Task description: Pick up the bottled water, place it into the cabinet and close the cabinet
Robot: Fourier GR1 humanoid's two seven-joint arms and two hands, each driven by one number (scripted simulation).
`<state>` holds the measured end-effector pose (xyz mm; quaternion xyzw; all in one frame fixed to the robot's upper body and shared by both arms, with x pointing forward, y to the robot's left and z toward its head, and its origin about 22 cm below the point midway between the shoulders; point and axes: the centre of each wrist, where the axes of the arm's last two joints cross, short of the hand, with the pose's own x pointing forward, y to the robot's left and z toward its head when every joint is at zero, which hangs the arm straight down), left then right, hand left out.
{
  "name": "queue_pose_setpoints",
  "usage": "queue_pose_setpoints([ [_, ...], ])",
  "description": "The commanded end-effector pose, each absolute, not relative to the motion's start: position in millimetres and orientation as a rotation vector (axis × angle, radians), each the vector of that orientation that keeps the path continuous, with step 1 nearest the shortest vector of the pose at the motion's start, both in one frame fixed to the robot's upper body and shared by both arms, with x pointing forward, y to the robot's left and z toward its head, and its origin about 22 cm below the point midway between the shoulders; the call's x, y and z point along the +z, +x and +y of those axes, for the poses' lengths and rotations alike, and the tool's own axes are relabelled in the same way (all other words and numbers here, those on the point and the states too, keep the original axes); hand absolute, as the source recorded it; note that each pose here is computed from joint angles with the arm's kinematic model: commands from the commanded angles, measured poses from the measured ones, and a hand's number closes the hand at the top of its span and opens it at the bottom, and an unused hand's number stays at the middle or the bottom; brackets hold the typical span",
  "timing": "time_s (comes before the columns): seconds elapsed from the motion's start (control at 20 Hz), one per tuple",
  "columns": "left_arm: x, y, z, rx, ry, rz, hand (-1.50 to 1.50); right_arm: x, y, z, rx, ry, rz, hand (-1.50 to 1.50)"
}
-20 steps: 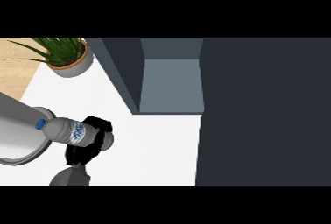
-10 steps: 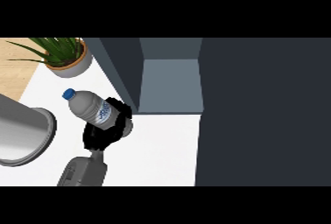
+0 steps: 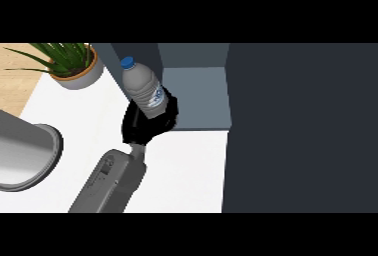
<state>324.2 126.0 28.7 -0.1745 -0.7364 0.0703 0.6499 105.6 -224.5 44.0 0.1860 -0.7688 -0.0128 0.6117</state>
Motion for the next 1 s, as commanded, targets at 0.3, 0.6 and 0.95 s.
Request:
queue_pose_setpoints([
  [0.3, 67, 380, 81, 0.057, -0.194, -1.753, 1.50, 52, 113, -215, -0.050, 0.449, -1.776, -1.50],
  [0.6, 87, 415, 81, 0.030, -0.078, -1.746, 1.50, 41, 109, -223, -0.045, 0.445, -1.755, -1.50],
  [0.95, 66, 425, 75, 0.002, 0.076, -1.740, 1.50, 52, 113, -217, -0.038, 0.453, -1.764, -1.50],
])
